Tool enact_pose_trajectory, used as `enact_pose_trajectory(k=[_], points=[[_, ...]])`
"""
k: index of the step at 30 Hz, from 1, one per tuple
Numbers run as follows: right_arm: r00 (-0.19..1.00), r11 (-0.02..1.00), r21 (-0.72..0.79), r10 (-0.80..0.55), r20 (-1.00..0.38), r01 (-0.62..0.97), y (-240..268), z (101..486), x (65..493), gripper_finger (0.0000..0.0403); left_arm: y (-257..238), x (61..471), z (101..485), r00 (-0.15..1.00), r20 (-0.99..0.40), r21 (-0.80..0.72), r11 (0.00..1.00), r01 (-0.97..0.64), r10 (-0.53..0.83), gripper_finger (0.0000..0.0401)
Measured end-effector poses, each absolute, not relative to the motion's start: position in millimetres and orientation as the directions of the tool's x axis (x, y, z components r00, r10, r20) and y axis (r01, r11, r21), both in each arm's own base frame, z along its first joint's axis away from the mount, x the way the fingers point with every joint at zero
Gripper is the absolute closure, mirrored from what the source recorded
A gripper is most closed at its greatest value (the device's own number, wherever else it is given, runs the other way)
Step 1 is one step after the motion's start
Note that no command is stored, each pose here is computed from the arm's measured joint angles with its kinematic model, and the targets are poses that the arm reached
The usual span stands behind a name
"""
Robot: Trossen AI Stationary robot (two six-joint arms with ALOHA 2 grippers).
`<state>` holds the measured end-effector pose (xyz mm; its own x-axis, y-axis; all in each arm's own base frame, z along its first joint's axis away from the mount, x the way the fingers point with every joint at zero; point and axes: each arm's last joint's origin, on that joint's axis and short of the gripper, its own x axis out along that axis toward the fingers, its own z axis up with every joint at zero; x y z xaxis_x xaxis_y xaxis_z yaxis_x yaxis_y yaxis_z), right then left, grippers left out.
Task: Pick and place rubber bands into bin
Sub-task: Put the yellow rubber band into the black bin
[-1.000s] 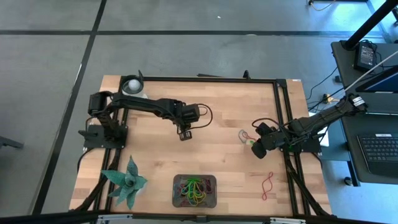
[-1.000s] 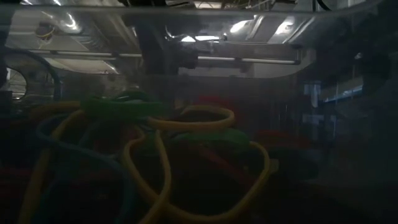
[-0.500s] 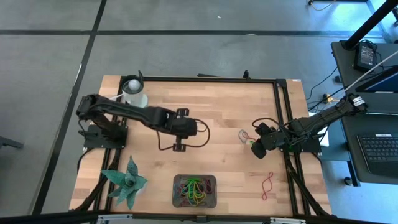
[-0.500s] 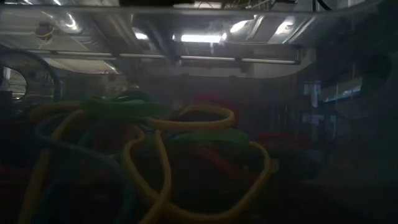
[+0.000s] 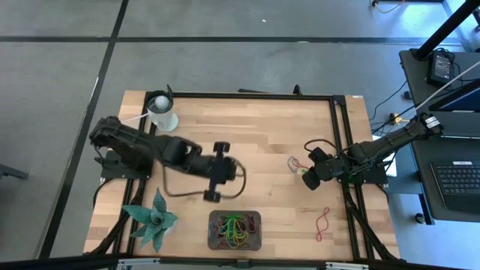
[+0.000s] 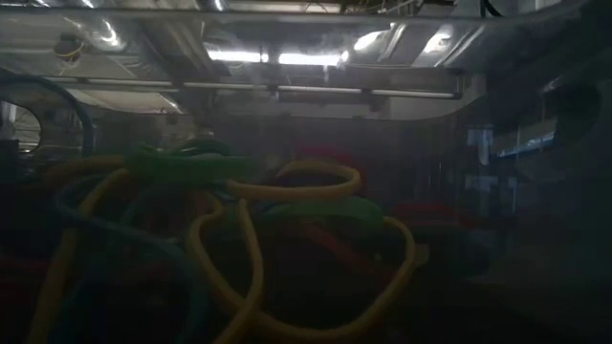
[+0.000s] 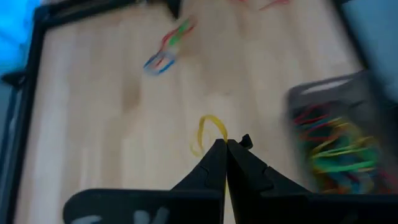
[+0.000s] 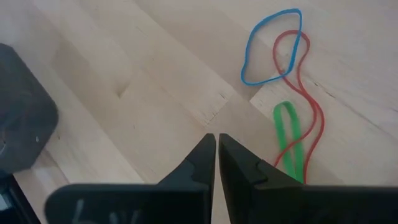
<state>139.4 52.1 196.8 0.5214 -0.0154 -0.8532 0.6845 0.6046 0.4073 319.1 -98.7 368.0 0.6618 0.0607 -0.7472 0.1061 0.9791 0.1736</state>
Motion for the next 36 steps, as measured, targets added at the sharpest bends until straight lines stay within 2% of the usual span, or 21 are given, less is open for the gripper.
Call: enact_pose_trajectory(k=[7,14,18,25,28,36], points=[[0.517,0.596,0.406,-0.019,-0.856,0.693,52,196,140,0.0377,-157,295,381,0.714,-0.699,0.141,0.976,0.163,-0.018,0.0399],[0.487,0.600,0.373,-0.032,-0.873,0.708,54,191,143,0.0377,-221,287,371,0.768,-0.625,0.027,0.980,0.199,-0.139,0.0399],[0.462,0.604,0.346,-0.042,-0.886,0.718,55,186,147,0.0377,-249,293,349,0.757,-0.631,0.020,0.972,0.233,-0.168,0.0399],[0.427,0.615,0.321,-0.028,-0.904,0.720,59,180,151,0.0377,-260,320,298,0.682,-0.726,-0.006,0.993,0.120,-0.087,0.0399],[0.414,0.663,0.317,0.012,-0.910,0.678,62,179,150,0.0377,-255,331,282,0.646,-0.762,-0.012,0.997,0.070,-0.055,0.0399],[0.409,0.789,0.316,0.090,-0.908,0.527,76,181,144,0.0377,-234,350,270,0.597,-0.801,-0.088,0.994,-0.058,-0.036,0.0399]])
